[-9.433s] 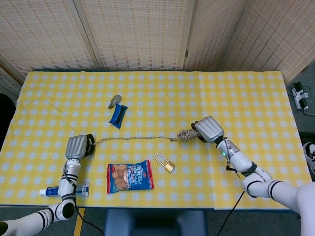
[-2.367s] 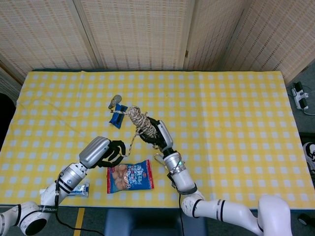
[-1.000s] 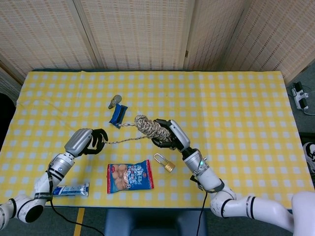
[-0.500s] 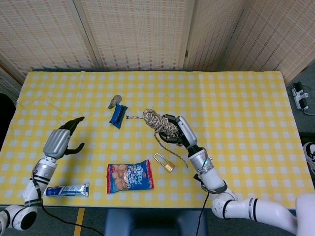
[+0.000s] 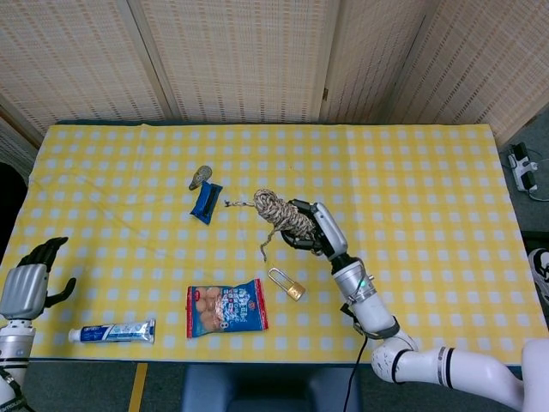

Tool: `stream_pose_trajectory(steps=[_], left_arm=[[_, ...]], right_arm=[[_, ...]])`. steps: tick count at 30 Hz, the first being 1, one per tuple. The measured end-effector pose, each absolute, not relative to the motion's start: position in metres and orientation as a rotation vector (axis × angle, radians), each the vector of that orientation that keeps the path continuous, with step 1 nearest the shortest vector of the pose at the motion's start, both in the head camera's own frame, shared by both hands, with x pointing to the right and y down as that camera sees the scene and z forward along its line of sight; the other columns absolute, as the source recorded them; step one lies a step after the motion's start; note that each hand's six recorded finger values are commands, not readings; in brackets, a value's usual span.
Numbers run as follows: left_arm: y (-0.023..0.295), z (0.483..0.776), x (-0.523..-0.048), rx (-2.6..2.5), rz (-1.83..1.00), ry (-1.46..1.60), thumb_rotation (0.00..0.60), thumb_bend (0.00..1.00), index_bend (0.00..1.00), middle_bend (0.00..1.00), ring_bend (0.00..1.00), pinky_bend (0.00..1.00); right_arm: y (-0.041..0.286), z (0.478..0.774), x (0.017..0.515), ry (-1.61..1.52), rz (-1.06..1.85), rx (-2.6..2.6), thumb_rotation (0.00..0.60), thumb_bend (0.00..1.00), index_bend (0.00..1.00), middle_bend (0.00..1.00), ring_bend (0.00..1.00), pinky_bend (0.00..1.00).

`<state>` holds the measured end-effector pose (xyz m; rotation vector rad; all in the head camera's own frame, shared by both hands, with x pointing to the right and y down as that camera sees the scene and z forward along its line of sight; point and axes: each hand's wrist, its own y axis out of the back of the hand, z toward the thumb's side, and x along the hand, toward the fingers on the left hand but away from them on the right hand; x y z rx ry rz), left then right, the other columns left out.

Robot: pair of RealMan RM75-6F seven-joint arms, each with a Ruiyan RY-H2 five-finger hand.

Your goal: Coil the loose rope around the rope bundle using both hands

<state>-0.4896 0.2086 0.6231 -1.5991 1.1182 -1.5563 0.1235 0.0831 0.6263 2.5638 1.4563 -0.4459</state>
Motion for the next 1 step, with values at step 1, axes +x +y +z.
stream_pose_trajectory(steps=[1], left_arm=[[0.2134, 0.6208, -0.4919, -1.596, -1.56, 1.124, 0.6, 0.37, 0.18, 0.19, 0.2, 0.29]], right_arm=[[0.0826, 0.6261, 0.1243, 1.46, -0.446, 2.562, 0.6, 0.65, 0.98, 0.82, 0.9, 0.82]])
